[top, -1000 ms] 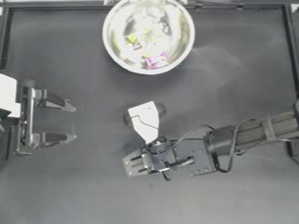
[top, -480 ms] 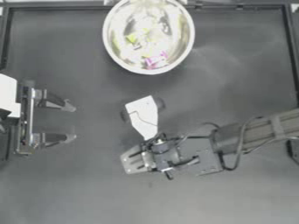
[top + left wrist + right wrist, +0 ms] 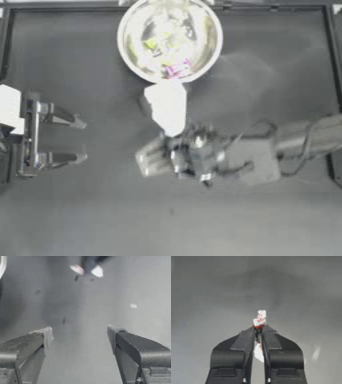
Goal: Put candies in bowl
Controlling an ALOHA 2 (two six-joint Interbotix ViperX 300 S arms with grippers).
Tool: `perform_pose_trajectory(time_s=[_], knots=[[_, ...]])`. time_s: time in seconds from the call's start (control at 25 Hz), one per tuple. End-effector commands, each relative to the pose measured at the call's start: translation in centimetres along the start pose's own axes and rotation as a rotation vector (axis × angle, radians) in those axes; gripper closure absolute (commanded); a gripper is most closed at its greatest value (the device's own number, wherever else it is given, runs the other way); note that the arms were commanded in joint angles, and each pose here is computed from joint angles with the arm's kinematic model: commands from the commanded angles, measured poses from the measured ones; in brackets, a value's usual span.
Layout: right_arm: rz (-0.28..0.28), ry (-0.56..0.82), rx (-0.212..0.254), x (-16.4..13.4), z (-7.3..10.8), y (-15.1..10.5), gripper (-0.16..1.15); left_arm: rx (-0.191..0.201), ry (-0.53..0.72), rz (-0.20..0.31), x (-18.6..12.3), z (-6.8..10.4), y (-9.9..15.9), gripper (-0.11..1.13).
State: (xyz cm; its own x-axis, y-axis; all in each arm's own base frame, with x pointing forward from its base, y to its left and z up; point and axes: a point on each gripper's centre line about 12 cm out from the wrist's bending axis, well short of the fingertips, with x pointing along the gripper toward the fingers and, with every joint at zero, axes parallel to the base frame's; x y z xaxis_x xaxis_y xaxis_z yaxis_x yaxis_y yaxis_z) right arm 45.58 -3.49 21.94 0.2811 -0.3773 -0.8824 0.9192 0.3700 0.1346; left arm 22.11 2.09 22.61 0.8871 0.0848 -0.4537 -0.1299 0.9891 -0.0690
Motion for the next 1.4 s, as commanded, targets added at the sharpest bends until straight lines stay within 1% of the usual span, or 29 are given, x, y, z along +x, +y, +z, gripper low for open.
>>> perform_pose_trajectory(time_s=[0.04, 0.08, 0.16, 0.28, 0.36, 0.44, 0.68, 0.84, 0.92, 1.04, 1.08, 1.16, 1.32, 1.36, 1.4], knots=[[0.040, -0.059, 0.011, -1.6, 3.7, -1.0, 0.52, -0.004, 0.003, 0.002, 0.4, 0.5, 0.0, 0.04], [0.036, -0.069, 0.004, -1.4, 4.3, -1.3, 0.52, -0.007, 0.005, 0.001, 0.5, 0.4, 0.0, 0.04], [0.034, -0.080, 0.007, -0.9, 5.8, -2.0, 0.52, -0.014, 0.014, 0.001, 0.6, 0.3, 0.0, 0.04], [0.036, -0.112, -0.003, -0.4, 7.9, -3.0, 0.52, -0.024, 0.021, 0.001, 0.7, 0.1, 0.0, 0.04], [0.028, -0.134, -0.004, 0.1, 9.3, -3.9, 0.52, -0.027, 0.022, 0.001, 0.7, 0.1, 0.0, 0.04], [0.014, -0.152, 0.003, 0.7, 10.9, -5.1, 0.52, -0.031, 0.021, 0.003, 0.7, 0.1, 0.1, 0.04], [0.016, -0.203, 0.012, 2.4, 14.8, -7.9, 0.52, -0.038, 0.019, 0.007, 0.7, 0.2, 0.2, 0.04], [0.014, -0.223, 0.005, 4.1, 16.5, -9.6, 0.51, -0.046, 0.028, 0.014, 0.8, 0.1, 0.3, 0.04], [0.027, -0.231, -0.008, 5.0, 17.1, -10.2, 0.50, -0.053, 0.032, 0.019, 0.8, 0.1, 0.5, 0.04], [0.044, -0.229, -0.012, 6.3, 17.6, -11.0, 0.48, -0.059, 0.033, 0.023, 0.8, 0.1, 0.6, 0.04], [0.053, -0.228, -0.021, 6.6, 17.7, -11.1, 0.45, -0.063, 0.035, 0.023, 0.8, 0.0, 0.6, 0.04], [0.064, -0.223, -0.048, 7.0, 17.8, -11.1, 0.33, -0.067, 0.033, 0.023, 0.7, 0.1, 0.6, 0.04], [0.091, -0.195, -0.071, 7.2, 17.8, -11.0, 0.00, -0.078, 0.036, 0.025, 0.8, 0.2, 0.6, 0.04], [0.099, -0.190, -0.082, 7.2, 17.7, -10.8, -0.05, -0.078, 0.037, 0.025, 0.8, 0.3, 0.6, 0.04], [0.105, -0.188, -0.092, 7.1, 17.7, -10.7, -0.08, -0.078, 0.037, 0.025, 0.8, 0.4, 0.6, 0.04]])
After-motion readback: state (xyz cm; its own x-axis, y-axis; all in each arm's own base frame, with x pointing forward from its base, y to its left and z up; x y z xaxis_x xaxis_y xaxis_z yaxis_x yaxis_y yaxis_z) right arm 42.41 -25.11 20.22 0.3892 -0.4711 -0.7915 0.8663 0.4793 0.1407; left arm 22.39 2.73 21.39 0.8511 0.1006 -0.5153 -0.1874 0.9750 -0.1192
